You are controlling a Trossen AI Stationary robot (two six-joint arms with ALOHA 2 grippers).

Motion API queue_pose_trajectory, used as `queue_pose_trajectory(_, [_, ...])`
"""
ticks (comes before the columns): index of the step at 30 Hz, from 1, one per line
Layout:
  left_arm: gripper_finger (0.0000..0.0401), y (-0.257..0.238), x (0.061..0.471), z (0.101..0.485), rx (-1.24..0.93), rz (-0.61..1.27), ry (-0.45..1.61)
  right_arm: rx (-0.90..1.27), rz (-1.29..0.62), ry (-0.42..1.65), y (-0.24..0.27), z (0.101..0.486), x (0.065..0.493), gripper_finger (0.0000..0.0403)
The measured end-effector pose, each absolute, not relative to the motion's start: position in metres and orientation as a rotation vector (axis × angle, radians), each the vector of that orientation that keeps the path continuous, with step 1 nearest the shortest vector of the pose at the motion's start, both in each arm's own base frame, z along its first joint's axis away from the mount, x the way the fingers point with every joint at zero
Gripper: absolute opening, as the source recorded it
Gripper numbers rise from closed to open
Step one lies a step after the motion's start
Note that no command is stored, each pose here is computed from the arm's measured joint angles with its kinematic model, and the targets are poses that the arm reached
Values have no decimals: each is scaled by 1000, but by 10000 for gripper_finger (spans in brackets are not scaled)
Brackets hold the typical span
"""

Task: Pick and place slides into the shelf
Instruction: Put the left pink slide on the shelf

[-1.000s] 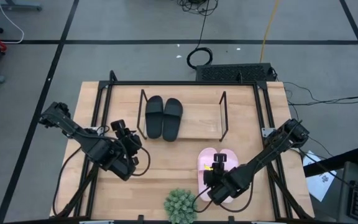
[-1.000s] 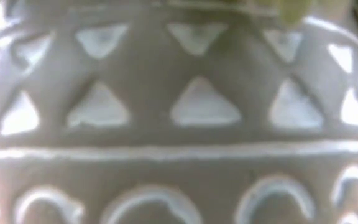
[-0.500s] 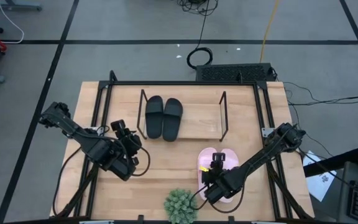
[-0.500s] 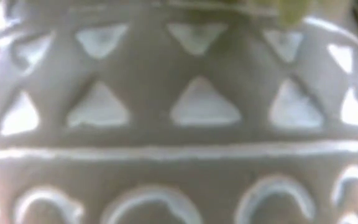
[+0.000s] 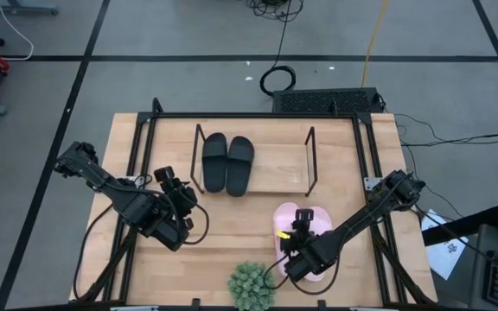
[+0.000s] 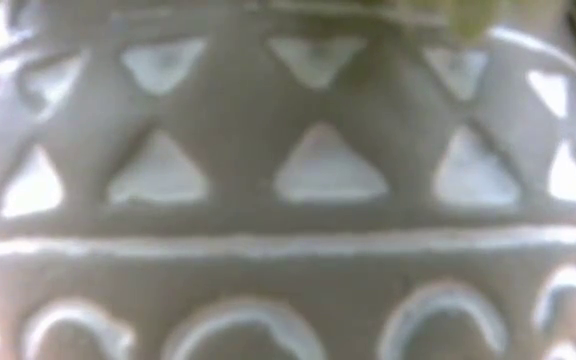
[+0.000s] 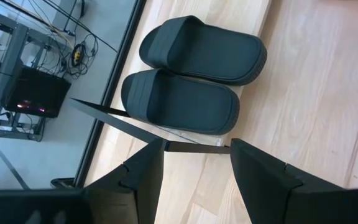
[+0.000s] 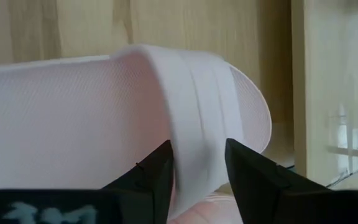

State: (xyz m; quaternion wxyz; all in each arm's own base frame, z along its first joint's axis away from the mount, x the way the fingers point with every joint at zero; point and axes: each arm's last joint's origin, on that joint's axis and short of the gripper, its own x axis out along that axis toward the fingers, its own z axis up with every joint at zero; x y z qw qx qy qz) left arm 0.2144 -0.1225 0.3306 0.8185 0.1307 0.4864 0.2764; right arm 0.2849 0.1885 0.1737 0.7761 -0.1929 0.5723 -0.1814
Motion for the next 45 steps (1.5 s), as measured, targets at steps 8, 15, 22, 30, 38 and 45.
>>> queue_pose_trajectory(8, [189,-122,214,331,277,589,1036,-413,-396,1244,185,174,287,72])
queue_pose_trajectory(15, [189,-123,215,331,273,588,1033,-408,-399,1244,186,174,287,18])
queue_pose_trajectory(22, [189,-124,216,331,262,579,1021,-386,-428,1224,185,174,287,6])
queue_pose_trajectory(30, [189,-124,217,331,265,576,1021,-360,-464,1214,187,182,288,3])
queue_pose_trajectory(38, [189,-124,217,331,266,576,1021,-428,-514,1129,192,219,295,1])
queue_pose_trajectory(45, [189,-124,217,331,266,575,1022,-513,-539,1090,187,236,301,1])
